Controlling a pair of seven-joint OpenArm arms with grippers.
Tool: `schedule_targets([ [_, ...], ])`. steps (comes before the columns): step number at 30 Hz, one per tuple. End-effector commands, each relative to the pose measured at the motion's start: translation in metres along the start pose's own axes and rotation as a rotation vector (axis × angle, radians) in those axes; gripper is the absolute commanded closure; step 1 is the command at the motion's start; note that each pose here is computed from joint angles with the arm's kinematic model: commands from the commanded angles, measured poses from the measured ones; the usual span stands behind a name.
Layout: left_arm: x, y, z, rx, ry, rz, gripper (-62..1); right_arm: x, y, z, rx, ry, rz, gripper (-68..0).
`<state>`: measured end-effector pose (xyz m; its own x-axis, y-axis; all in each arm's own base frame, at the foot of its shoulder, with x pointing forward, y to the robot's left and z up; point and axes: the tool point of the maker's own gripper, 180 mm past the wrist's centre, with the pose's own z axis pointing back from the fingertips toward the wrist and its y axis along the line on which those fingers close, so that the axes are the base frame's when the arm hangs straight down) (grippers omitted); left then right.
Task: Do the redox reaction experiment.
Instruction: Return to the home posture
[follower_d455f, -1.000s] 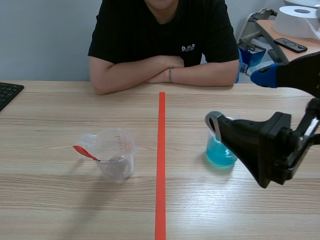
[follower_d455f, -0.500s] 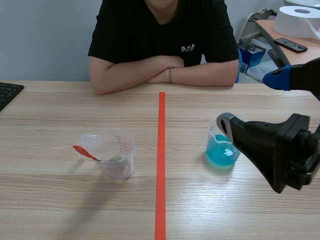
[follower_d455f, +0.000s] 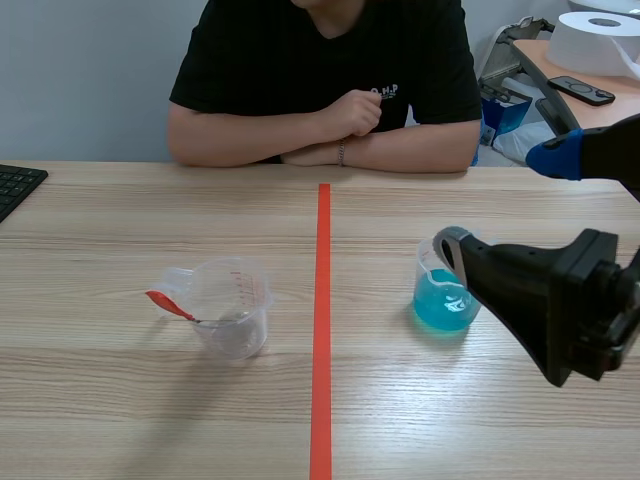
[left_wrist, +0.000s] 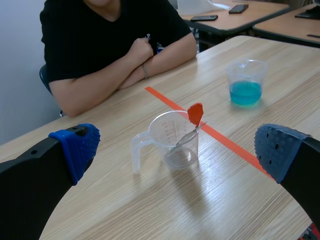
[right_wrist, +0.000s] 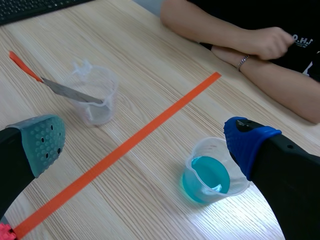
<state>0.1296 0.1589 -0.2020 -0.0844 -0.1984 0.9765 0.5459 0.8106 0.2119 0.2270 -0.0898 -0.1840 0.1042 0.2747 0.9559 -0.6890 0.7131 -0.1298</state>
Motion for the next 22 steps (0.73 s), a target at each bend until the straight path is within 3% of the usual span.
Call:
schedule_targets([
  [1, 0.0136, -0.0024, -0.0041, 0.008, -0.051, -0.004, -62.3, 0.0062, -0.0008, -0.0011, -0.003, -0.024, 0.006, -67.9],
  [22, 0.0127, -0.0091, -0.0035, -0.003, -0.048, -0.042, -62.3, 0.003, -0.0008, -0.0011, -0.003, -0.006, 0.006, -67.9],
])
